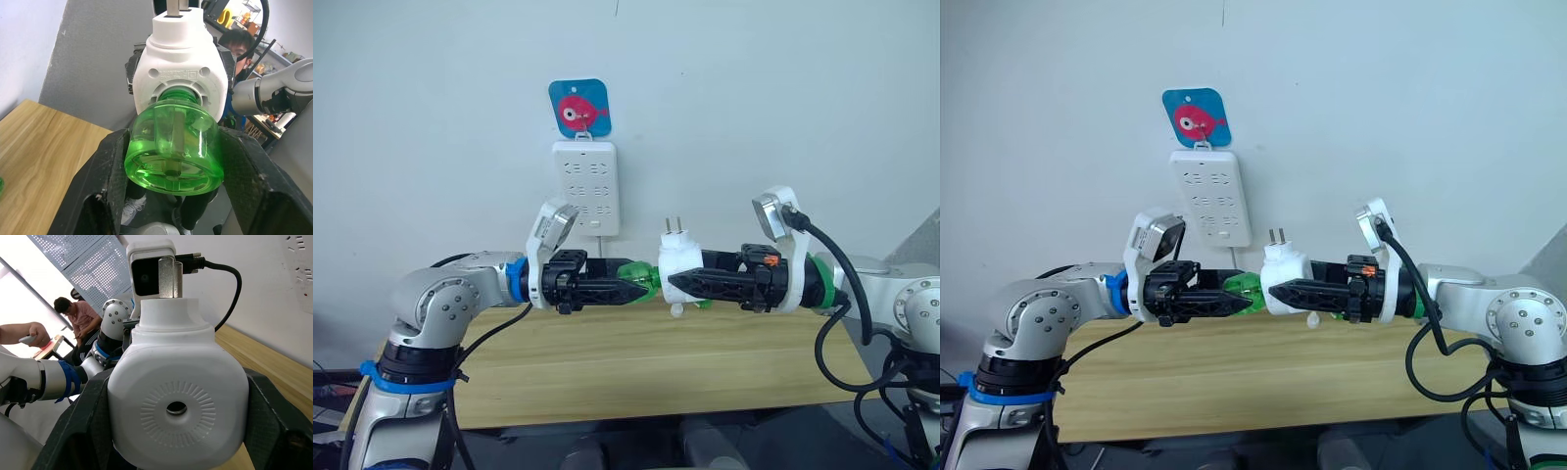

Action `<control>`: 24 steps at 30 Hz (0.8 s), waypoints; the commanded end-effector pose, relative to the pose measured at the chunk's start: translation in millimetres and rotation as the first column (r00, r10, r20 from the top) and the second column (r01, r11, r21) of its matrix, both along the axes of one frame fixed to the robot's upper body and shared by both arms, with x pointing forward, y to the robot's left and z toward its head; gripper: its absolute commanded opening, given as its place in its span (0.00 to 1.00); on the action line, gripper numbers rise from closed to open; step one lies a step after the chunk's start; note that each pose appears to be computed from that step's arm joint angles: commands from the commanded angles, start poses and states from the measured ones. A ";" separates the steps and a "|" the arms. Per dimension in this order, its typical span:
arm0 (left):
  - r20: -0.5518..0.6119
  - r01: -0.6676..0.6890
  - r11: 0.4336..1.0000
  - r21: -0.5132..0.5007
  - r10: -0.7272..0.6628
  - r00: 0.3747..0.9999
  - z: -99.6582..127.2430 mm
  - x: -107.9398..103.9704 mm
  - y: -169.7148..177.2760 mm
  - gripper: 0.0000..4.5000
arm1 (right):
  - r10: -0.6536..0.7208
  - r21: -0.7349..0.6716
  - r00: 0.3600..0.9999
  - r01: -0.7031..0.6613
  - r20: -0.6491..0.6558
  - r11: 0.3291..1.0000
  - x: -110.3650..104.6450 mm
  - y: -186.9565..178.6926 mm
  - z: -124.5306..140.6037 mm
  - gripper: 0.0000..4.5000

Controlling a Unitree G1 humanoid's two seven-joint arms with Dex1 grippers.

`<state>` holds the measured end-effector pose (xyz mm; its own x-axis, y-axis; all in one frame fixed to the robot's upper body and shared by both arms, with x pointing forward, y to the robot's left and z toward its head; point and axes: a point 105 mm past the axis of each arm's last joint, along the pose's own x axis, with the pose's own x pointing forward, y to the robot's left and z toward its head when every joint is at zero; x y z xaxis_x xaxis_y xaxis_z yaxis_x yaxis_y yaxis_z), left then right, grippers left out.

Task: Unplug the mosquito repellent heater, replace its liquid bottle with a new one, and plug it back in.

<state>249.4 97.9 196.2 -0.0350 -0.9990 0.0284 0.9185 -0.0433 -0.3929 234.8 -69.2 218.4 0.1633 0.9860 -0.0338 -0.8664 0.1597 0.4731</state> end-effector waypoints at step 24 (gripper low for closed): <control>0.031 0.084 0.996 0.029 -0.085 0.996 27.4 3.2 -7.3 0.53 | 0.072 -0.076 0.979 -0.059 0.189 0.995 -6.8 9.0 16.1 0.66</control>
<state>255.4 96.5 212.0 -0.0872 -0.9960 -0.0216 0.9092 -0.0707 -0.4104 236.8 -66.6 228.9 0.1528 0.9858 -0.0691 -0.9259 0.1673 0.3388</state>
